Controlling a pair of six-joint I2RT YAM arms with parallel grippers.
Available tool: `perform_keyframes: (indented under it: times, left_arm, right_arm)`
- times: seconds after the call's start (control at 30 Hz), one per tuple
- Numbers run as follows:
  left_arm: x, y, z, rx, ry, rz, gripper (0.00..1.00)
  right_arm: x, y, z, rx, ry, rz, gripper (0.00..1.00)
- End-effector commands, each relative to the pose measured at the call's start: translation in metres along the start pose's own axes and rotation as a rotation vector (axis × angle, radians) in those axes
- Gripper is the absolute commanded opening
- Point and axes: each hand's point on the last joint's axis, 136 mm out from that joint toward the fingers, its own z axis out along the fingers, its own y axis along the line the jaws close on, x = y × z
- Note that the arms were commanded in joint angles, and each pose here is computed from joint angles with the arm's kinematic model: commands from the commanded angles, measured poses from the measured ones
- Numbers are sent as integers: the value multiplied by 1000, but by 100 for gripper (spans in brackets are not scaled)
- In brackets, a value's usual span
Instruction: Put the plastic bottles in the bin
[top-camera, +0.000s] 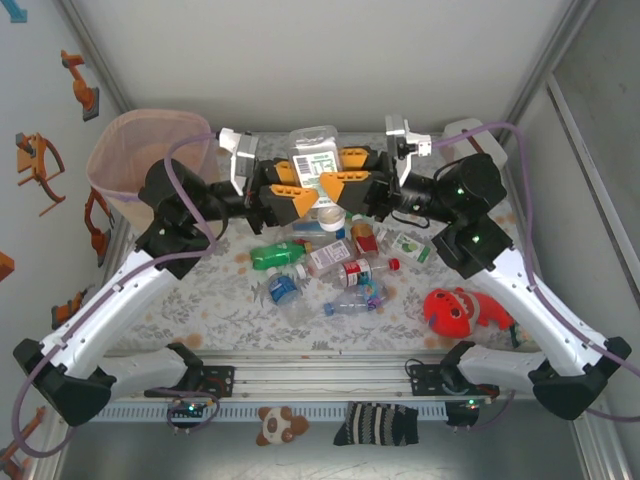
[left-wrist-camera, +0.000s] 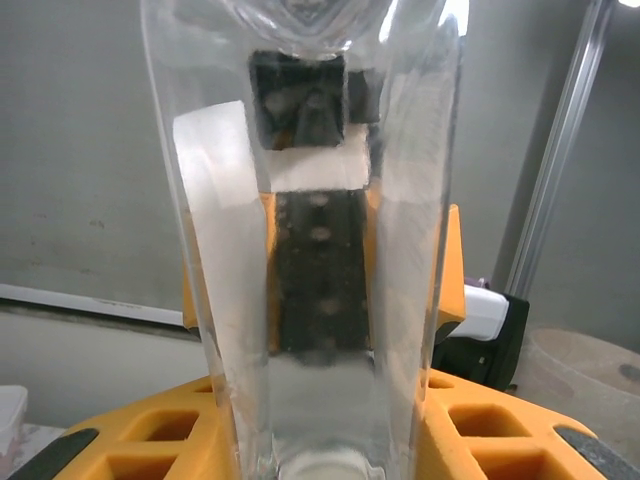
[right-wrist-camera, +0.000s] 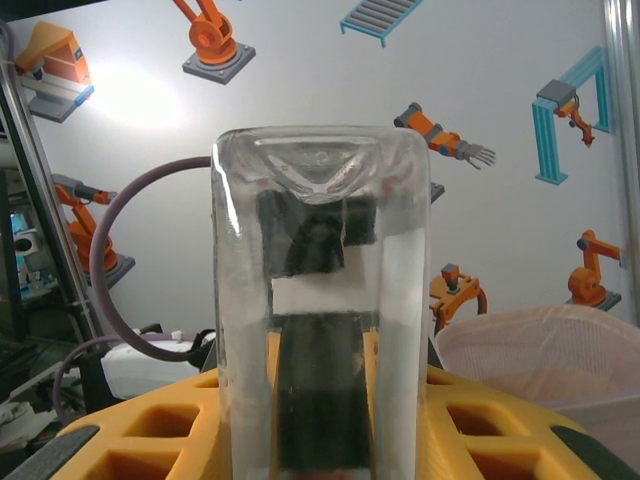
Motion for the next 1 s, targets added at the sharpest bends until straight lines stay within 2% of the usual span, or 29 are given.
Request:
perform_keyframes:
  times: [0.0, 0.13, 0.23, 0.47, 0.73, 0.8, 0.97]
  left_arm:
    - [-10, -10, -9, -47, 8, 101, 36]
    - [-8, 3, -19, -179, 43, 125, 35]
    - [-7, 20, -32, -318, 78, 136, 34]
    - [-9, 73, -87, -743, 238, 162, 34]
    - [-20, 125, -182, -1241, 508, 240, 34]
    - [-21, 136, -206, -1333, 583, 253, 34]
    - [-21, 156, -262, -1492, 663, 212, 34]
  right_arm:
    - [-25, 4, -13, 85, -63, -76, 42]
    - [-25, 0, -23, 166, -42, -104, 61]
    - [-25, -4, -33, 234, -33, -132, 70]
    - [-22, -11, -48, 339, 0, -184, 72]
    - [-16, -22, -54, 412, 38, -204, 71]
    - [-14, -37, -59, 498, 62, -198, 71]
    - [3, -77, -83, 740, 161, -211, 71]
